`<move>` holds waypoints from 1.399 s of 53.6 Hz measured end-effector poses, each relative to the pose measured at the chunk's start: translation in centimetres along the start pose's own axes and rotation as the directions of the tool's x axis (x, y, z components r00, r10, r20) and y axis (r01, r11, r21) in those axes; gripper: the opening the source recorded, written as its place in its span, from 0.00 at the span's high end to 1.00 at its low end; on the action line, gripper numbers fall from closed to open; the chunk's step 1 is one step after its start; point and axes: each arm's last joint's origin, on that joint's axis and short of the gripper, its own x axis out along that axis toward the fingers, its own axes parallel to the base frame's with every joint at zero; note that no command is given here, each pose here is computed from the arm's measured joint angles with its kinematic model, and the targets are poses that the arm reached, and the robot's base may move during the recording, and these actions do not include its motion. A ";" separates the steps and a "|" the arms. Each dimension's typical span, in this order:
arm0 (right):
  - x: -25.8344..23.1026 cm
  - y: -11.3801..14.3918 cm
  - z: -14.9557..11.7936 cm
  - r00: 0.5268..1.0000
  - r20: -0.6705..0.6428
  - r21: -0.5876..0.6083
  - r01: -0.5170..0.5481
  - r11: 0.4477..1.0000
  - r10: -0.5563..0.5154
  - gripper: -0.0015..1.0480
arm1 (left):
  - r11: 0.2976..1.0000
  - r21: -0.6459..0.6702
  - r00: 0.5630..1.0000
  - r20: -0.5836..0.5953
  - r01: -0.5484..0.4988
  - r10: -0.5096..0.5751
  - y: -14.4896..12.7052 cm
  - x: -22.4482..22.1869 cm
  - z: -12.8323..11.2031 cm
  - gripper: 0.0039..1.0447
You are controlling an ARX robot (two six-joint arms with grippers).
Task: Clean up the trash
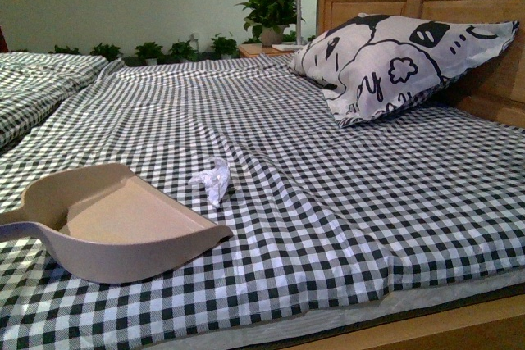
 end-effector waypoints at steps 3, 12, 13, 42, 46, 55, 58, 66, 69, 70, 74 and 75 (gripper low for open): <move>0.0 0.0 0.0 1.000 0.000 0.000 0.000 1.000 0.000 0.80 | 1.000 0.000 1.000 -0.002 0.000 0.000 0.0 0.0 0.0 0.73; 0.0 0.0 0.0 1.000 0.000 0.000 0.000 1.000 0.000 0.80 | 1.000 -0.005 1.000 -0.005 0.007 -0.007 -0.1 0.2 -0.1 0.73; 0.0 0.0 0.0 1.000 0.000 0.000 0.000 1.000 0.000 0.80 | 1.000 -0.005 1.000 -0.006 0.007 -0.007 -0.1 0.2 -0.1 0.73; 0.0 0.0 0.0 1.000 0.000 0.000 0.000 1.000 0.000 0.80 | 1.000 -0.002 1.000 -0.010 0.004 -0.004 -0.1 0.3 -0.1 0.73; 0.0 0.0 0.0 1.000 0.000 0.000 0.000 1.000 0.000 0.80 | 1.000 -0.002 1.000 -0.010 0.004 -0.004 -0.1 0.3 -0.1 0.73; 1.4 0.6 0.3 0.958 -0.256 -0.096 -0.155 0.983 0.126 0.80 | 1.000 -0.002 1.000 -0.010 0.003 -0.003 -0.1 0.3 -0.1 0.73; 3.2 1.4 0.7 0.933 -0.314 -0.083 -0.211 0.974 0.175 0.80 | 1.000 -0.003 1.000 -0.010 0.004 -0.004 -0.1 0.3 -0.1 0.73; 9.6 5.1 3.6 0.892 -0.367 -0.065 -0.308 0.949 0.264 0.80 | 1.000 -0.003 1.000 -0.010 0.004 -0.004 -0.1 0.3 -0.1 0.73; 11.1 6.0 3.8 0.886 -0.383 -0.077 -0.314 0.946 0.262 0.80 | 1.000 -0.003 1.000 -0.010 0.004 -0.004 -0.1 0.3 -0.1 0.73; 11.9 6.5 3.8 0.883 -0.391 -0.083 -0.317 0.945 0.262 0.80 | 1.000 -0.003 1.000 -0.010 0.004 -0.004 -0.1 0.3 -0.1 0.73; 14.2 8.0 3.9 0.872 -0.417 -0.103 -0.326 0.940 0.256 0.80 | 1.000 -0.003 1.000 -0.010 0.005 -0.005 -0.1 0.3 -0.1 0.73; 14.9 8.4 3.8 0.870 -0.423 -0.114 -0.328 0.938 0.253 0.80 | 1.000 -0.003 1.000 -0.010 0.005 -0.005 -0.1 0.3 -0.1 0.73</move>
